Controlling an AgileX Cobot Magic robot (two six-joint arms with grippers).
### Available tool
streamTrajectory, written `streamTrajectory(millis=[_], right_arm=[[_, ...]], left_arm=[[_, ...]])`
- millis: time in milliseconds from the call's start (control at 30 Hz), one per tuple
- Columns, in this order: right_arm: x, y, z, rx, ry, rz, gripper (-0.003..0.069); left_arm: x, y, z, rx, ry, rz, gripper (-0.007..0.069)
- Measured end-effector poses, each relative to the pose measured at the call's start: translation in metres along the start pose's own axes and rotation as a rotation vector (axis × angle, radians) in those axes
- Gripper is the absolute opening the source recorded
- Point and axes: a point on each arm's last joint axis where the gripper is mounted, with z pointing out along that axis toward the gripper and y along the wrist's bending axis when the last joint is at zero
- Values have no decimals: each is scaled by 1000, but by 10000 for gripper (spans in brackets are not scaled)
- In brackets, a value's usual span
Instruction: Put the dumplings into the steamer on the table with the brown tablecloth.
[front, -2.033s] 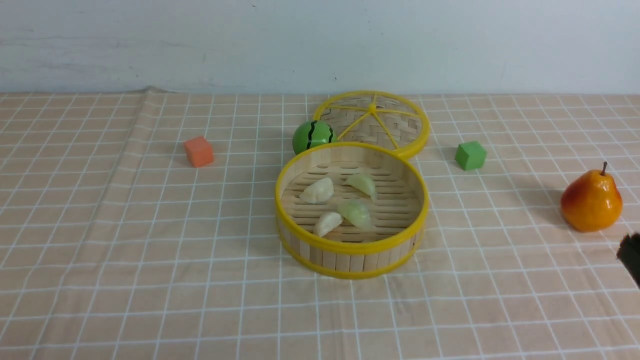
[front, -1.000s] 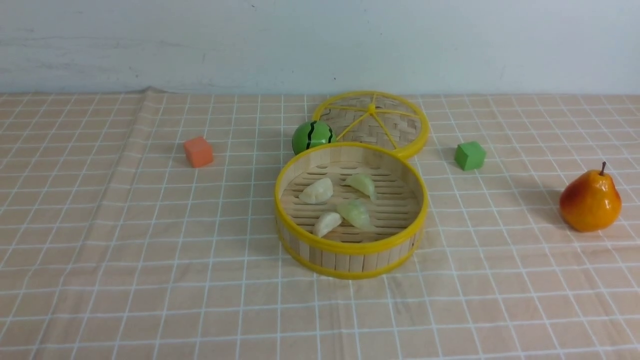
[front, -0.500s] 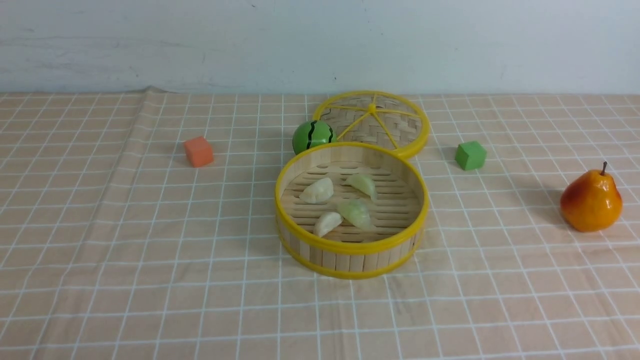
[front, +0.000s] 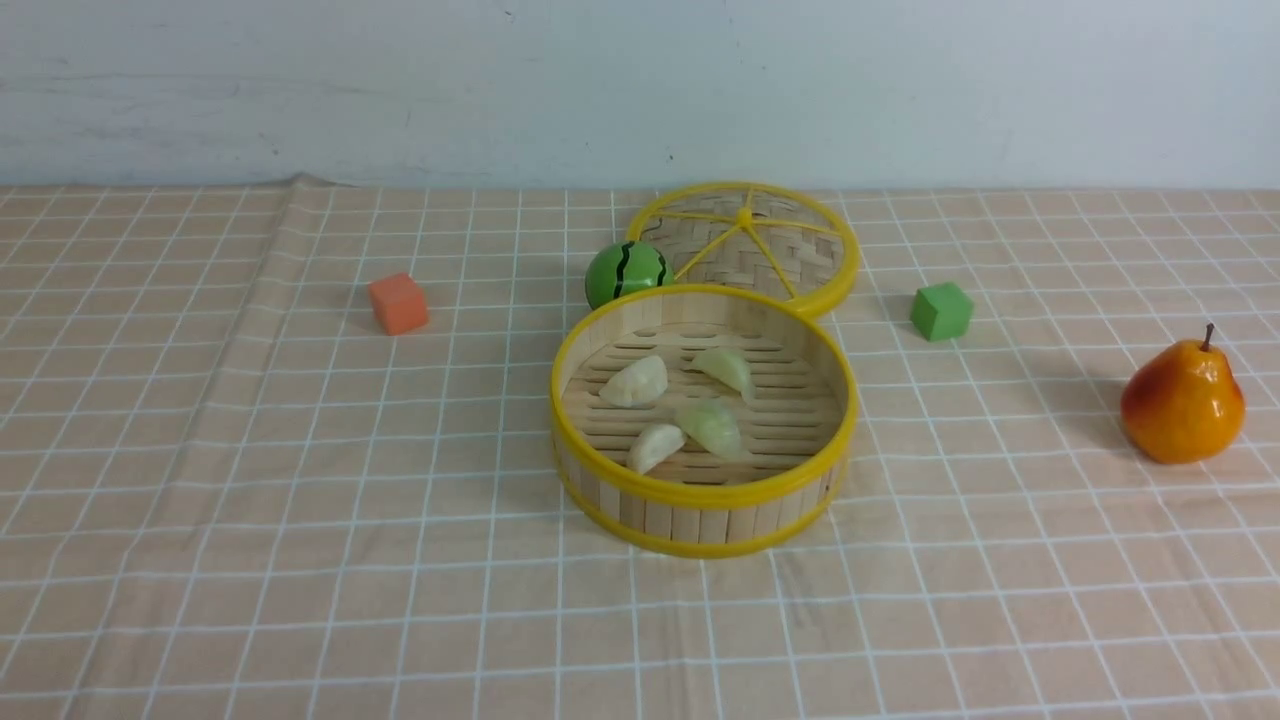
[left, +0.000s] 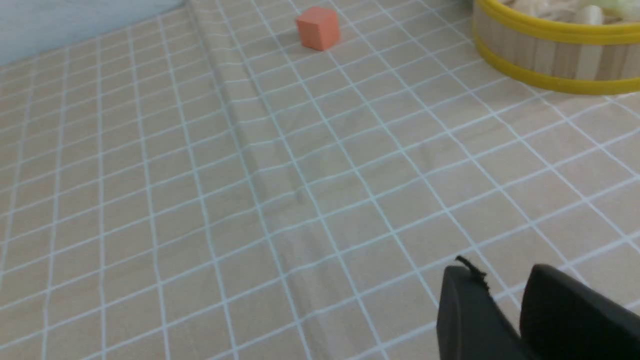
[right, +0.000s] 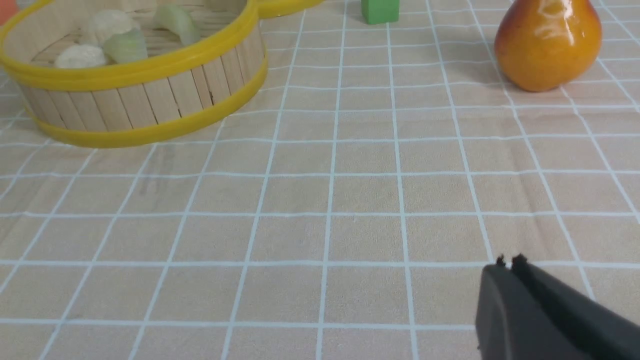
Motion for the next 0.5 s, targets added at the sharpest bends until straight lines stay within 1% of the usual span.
streamTrajectory(millis=[133, 233, 300, 333, 400, 433, 467, 500], right_arm=[[0, 0, 0, 0, 1, 1, -8], [0, 0, 0, 0, 1, 1, -4], [0, 0, 0, 0, 1, 1, -3], [0, 0, 0, 0, 1, 1, -1], [0, 0, 0, 0, 1, 1, -1], [0, 0, 0, 0, 1, 1, 0], [0, 0, 0, 0, 1, 1, 0], [0, 0, 0, 0, 1, 1, 0]], left_arm=[[2, -1, 1, -45, -69, -8, 169], [-5, -5, 3, -118, -208, -37, 173], [-7, -7, 4, -123, -258, -49, 173], [-7, -13, 9, -112, -372, -71, 173], [-6, -16, 12, -102, -433, -79, 173], [0, -21, 18, -82, -520, -117, 173], [3, -22, 19, -75, -568, -138, 173], [8, -23, 22, -76, -577, -170, 170]])
